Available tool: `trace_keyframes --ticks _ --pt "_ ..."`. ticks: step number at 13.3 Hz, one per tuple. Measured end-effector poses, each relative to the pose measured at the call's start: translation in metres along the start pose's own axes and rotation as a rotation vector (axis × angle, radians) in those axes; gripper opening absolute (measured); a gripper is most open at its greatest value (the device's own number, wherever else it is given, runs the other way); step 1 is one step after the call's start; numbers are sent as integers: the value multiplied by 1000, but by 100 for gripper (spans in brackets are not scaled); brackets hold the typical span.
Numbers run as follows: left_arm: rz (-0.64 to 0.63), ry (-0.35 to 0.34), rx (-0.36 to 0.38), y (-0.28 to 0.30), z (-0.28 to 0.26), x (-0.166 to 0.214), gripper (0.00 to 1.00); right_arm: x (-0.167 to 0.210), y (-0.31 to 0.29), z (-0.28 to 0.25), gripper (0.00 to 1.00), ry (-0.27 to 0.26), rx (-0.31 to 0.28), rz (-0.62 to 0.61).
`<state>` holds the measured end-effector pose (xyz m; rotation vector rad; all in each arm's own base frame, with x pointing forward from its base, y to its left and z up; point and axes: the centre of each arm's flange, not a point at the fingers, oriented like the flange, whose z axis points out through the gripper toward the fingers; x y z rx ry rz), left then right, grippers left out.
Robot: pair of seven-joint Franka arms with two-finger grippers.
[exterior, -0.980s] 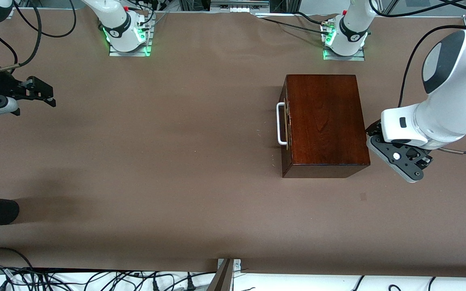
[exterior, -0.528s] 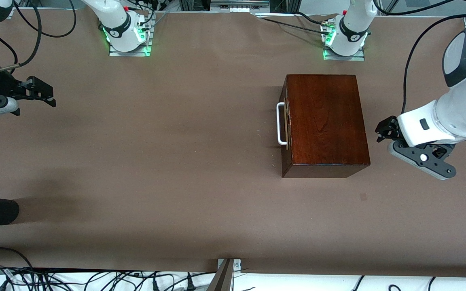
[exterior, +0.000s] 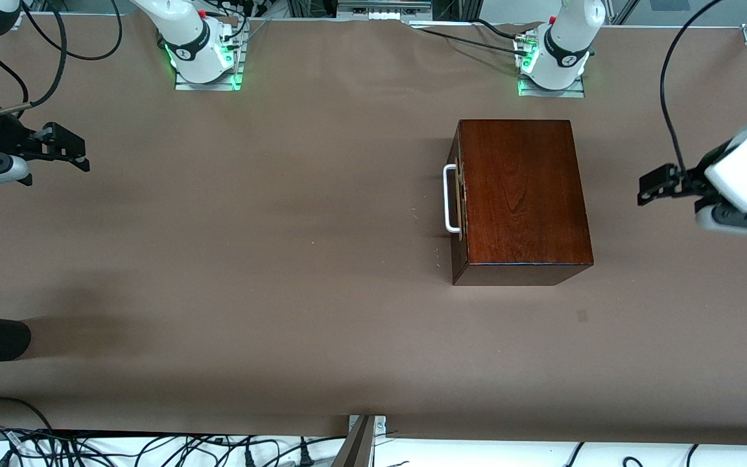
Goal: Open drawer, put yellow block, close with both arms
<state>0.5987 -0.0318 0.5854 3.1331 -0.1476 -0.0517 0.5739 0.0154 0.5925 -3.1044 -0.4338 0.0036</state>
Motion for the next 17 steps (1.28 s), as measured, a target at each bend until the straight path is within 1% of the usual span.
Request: trace_keyframes --ticks 2,5,9,17 --pt "-31 41 11 8 6 -19 100 0 0 0 100 0 0 0" --pt "-30 86 51 17 21 -41 100 0 0 0 100 0 0 0" --pt "-49 81 53 6 30 -46 100 0 0 0 100 0 0 0" --pt "-50 71 53 4 34 -45 100 0 0 0 100 0 0 0"
